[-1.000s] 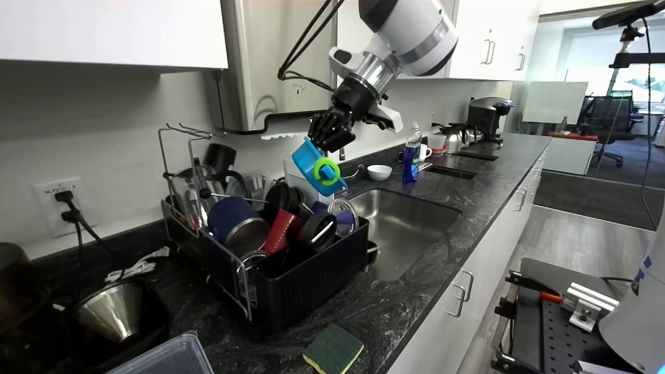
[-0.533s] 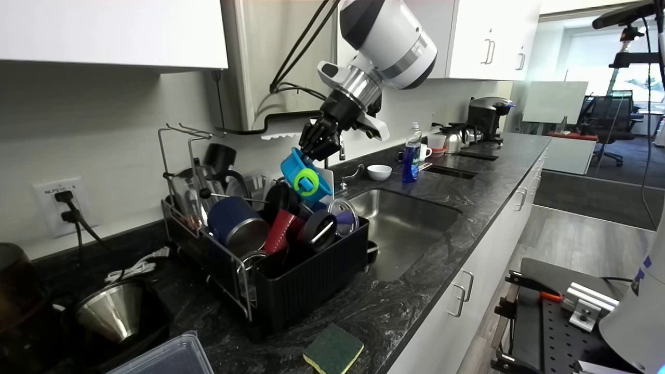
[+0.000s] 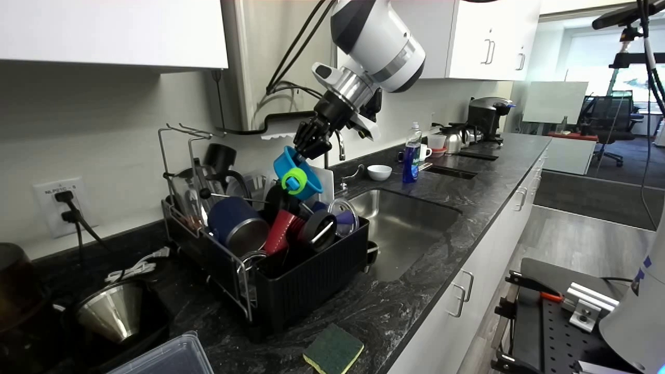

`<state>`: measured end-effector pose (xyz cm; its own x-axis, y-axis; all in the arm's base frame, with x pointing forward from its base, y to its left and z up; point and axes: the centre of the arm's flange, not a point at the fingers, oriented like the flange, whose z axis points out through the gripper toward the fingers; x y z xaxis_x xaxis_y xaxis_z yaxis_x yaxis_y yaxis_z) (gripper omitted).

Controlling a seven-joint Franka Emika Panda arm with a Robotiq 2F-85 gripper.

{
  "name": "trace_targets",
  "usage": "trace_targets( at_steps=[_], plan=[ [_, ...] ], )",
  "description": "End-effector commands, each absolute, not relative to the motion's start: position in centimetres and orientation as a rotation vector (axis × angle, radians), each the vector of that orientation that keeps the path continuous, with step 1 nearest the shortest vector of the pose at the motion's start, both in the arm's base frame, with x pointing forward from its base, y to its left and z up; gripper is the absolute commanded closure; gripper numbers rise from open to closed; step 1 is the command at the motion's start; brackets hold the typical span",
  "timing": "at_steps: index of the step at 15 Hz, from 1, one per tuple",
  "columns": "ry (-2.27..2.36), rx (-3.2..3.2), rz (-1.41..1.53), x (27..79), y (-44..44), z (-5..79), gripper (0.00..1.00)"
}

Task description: Take the blue pan out of the sink and place it on the dishrack

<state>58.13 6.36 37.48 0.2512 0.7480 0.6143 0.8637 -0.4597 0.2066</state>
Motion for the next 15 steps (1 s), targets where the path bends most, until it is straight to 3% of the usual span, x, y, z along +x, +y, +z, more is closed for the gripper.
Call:
trace_targets(
  at_steps=[1,15],
  plan=[
    [-1.51,-2.364,-1.028,59.7,6.0,36.5,0.97],
    [-1.49,-2.401,-0.984,60.4,4.7,34.3,0.97]
  ],
)
